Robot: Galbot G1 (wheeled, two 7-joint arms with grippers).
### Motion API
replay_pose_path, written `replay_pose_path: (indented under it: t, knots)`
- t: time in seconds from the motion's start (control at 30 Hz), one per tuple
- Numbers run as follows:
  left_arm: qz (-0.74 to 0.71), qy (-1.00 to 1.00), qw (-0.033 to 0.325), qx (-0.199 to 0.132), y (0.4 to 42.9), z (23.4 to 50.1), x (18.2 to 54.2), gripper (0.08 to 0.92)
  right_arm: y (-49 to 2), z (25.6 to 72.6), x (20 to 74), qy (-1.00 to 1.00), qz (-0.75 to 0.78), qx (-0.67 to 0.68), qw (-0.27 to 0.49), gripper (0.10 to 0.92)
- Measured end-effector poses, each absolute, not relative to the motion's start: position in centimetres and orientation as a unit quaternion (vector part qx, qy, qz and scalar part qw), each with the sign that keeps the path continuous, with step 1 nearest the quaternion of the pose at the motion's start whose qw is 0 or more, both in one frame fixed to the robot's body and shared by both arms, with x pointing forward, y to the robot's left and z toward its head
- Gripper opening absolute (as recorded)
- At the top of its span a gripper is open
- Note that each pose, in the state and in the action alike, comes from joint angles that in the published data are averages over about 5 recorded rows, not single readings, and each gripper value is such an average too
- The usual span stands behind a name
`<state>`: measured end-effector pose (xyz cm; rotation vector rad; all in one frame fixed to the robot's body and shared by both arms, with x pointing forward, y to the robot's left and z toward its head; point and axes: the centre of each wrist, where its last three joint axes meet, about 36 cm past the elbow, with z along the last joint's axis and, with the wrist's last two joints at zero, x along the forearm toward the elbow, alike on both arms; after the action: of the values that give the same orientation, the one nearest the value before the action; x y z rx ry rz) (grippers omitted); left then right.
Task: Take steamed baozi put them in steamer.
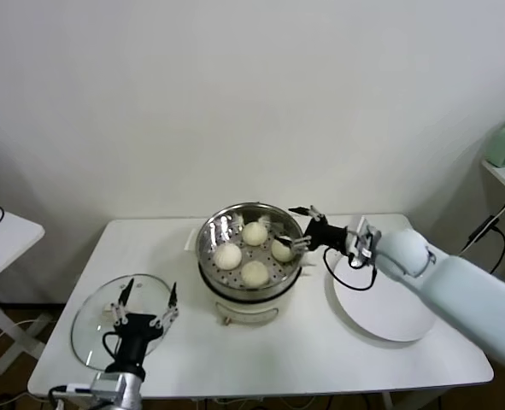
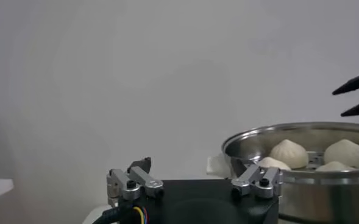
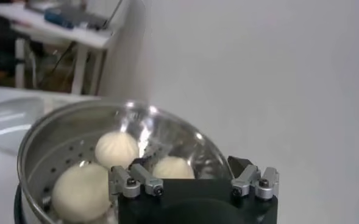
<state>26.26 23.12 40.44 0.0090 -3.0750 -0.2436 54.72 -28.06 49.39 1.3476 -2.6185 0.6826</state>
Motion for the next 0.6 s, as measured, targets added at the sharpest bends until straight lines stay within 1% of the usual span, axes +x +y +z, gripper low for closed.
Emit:
replay_pose_path:
  t: [0.33,0.47,0.6]
  knots:
    - [-0.09,-0.995,0.034,0.012,23.8,40.0,26.3,0.823,-29.5,45.1,48.9,-0.932,0.117,0.339,-0.049,0.823]
    - [-0.091,-0.995,0.037,0.014,24.2,39.7,26.4,0.823,-30.9,43.2,46.1,-0.955,0.079,0.277,-0.072,0.823]
    - [-0.088,-0.995,0.035,0.015,24.5,39.7,26.5,0.823,-31.9,40.8,43.0,-0.971,0.048,0.221,-0.077,0.823]
